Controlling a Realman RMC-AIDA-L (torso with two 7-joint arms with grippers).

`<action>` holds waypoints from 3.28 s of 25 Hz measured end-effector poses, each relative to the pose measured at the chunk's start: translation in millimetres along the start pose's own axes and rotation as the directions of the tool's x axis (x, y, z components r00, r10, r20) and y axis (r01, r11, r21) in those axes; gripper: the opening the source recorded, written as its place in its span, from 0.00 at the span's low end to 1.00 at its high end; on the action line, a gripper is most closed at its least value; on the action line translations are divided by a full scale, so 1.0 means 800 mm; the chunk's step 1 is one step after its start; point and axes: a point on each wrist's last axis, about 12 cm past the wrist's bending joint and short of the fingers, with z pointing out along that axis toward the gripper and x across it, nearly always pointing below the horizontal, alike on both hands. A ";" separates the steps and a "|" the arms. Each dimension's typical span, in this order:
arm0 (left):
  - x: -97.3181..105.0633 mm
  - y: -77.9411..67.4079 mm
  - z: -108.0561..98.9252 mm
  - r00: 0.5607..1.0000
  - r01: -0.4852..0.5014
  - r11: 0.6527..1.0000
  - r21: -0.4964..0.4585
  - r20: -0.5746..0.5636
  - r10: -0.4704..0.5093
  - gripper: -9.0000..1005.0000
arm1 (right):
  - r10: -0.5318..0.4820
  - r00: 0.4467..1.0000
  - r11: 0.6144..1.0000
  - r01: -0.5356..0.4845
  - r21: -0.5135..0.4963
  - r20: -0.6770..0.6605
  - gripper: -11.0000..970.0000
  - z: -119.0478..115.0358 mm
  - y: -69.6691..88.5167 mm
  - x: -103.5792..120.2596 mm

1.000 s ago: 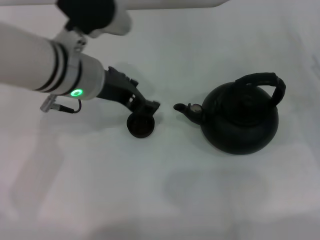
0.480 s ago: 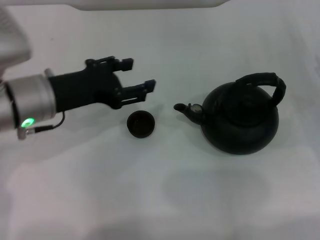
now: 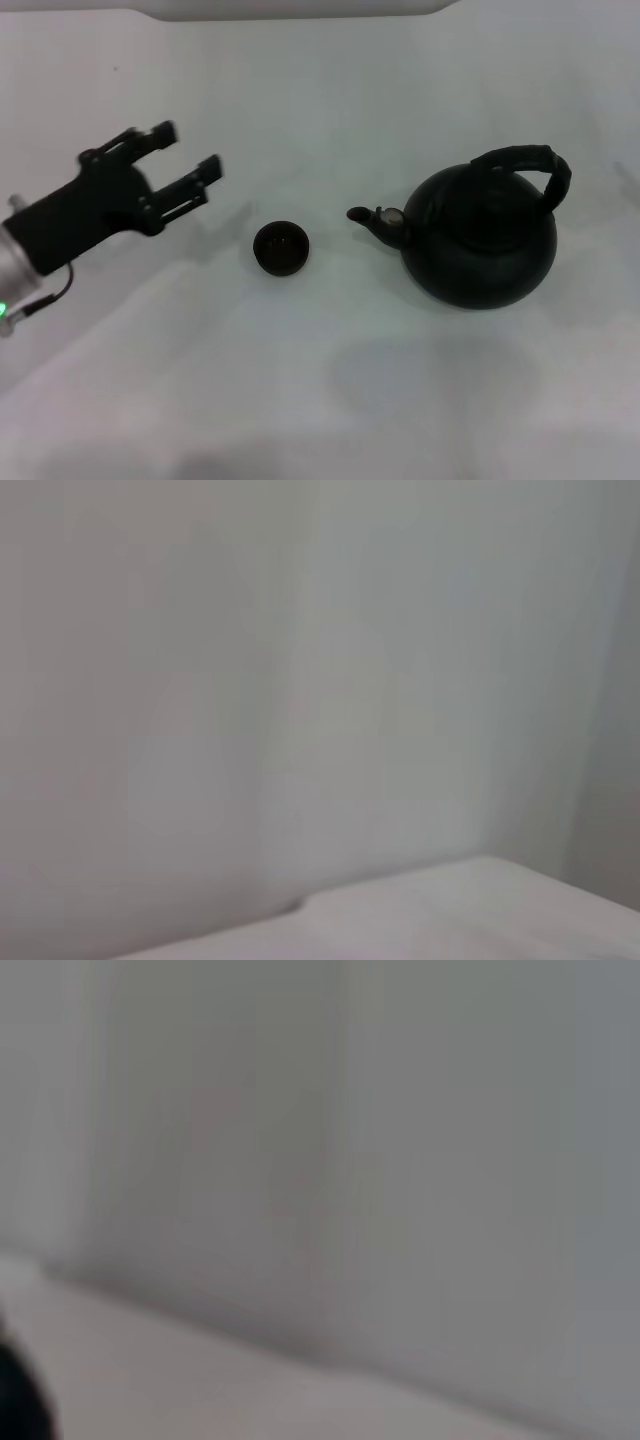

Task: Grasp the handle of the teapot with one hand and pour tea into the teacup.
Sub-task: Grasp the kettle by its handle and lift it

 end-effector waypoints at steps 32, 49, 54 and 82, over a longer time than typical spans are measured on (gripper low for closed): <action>0.050 -0.002 -0.055 0.991 0.064 0.973 -0.221 0.128 -0.037 0.74 | 0.080 0.978 0.906 -0.152 -0.395 -0.192 0.86 0.024 0.049 -0.031; 0.051 -0.003 -0.052 0.990 0.074 0.973 -0.217 0.132 -0.046 0.74 | 0.067 0.993 0.903 -0.101 -0.417 -0.096 0.58 0.048 0.056 -0.034; 0.049 -0.001 -0.052 0.989 0.073 0.972 -0.224 0.138 -0.043 0.74 | 0.058 0.994 0.906 -0.094 -0.413 -0.097 0.48 0.054 0.055 -0.034; 0.052 0.001 -0.049 0.990 0.090 0.968 -0.235 0.131 -0.061 0.74 | 0.010 1.000 0.934 -0.018 -0.357 -0.026 0.14 0.087 0.057 -0.048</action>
